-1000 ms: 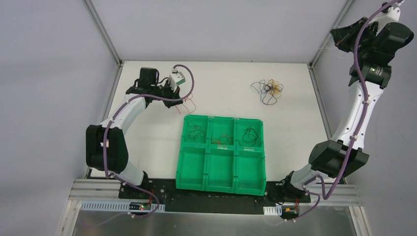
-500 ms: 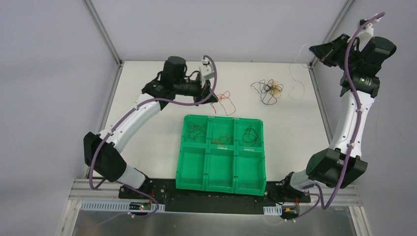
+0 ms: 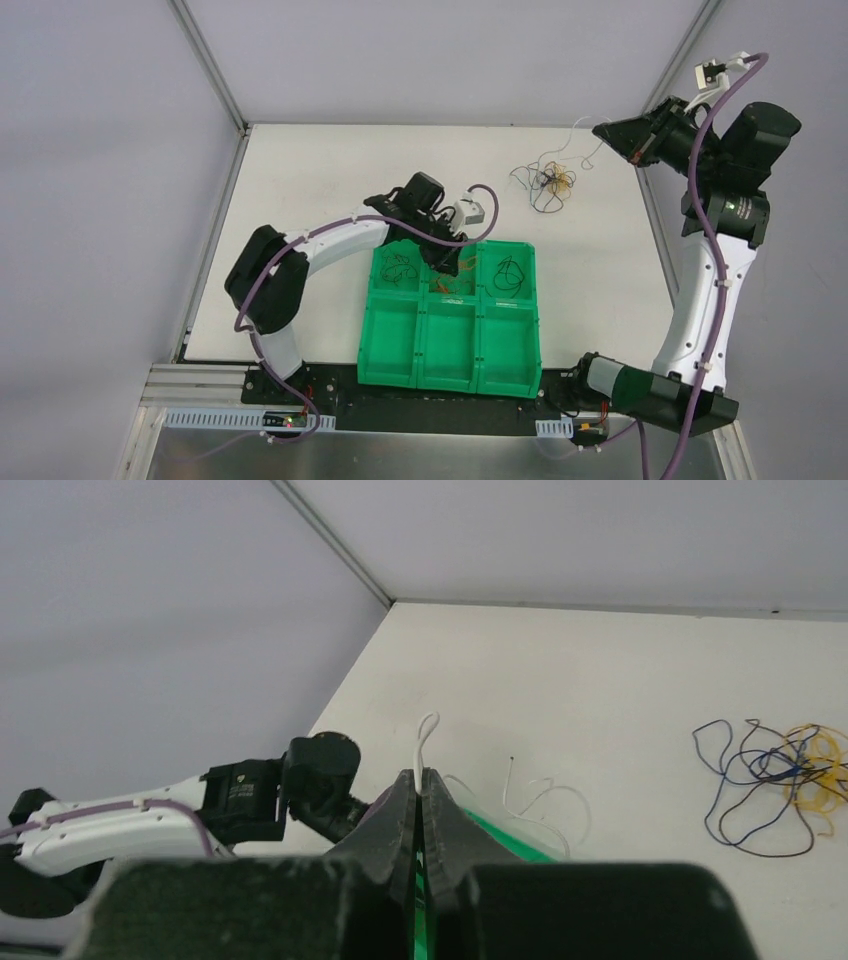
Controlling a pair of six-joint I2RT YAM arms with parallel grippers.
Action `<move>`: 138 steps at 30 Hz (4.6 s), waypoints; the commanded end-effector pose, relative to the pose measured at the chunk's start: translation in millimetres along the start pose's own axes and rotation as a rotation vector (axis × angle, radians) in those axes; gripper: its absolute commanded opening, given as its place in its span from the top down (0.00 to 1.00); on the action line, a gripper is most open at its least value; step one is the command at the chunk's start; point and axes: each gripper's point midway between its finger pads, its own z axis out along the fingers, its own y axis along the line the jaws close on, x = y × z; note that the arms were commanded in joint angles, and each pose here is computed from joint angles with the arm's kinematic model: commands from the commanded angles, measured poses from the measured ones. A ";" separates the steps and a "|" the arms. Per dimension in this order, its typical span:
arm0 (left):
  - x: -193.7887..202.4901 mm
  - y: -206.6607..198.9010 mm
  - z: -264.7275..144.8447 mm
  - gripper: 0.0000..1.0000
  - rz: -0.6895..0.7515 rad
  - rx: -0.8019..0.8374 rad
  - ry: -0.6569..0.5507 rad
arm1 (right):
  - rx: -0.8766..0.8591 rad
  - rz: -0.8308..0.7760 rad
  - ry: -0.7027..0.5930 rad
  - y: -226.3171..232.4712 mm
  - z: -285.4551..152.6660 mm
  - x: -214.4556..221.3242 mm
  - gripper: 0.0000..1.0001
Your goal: Untangle the cables
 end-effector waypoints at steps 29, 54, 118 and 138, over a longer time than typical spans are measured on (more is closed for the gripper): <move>-1.5 106.3 -300.0 0.01 -0.365 -0.823 -0.490 | -0.730 -0.028 0.405 231.8 3.3 167.4 1.00; 19.7 96.6 -304.3 0.01 -0.434 -0.842 -0.511 | -0.925 -0.217 0.720 246.0 34.1 325.1 1.00; 177.6 -0.9 -142.8 0.51 -0.053 -0.164 0.167 | -0.217 -0.151 0.757 33.3 60.6 272.8 0.31; 125.3 -38.2 -157.3 1.00 0.083 -0.165 0.144 | -0.187 -0.176 0.769 25.5 56.3 272.4 0.33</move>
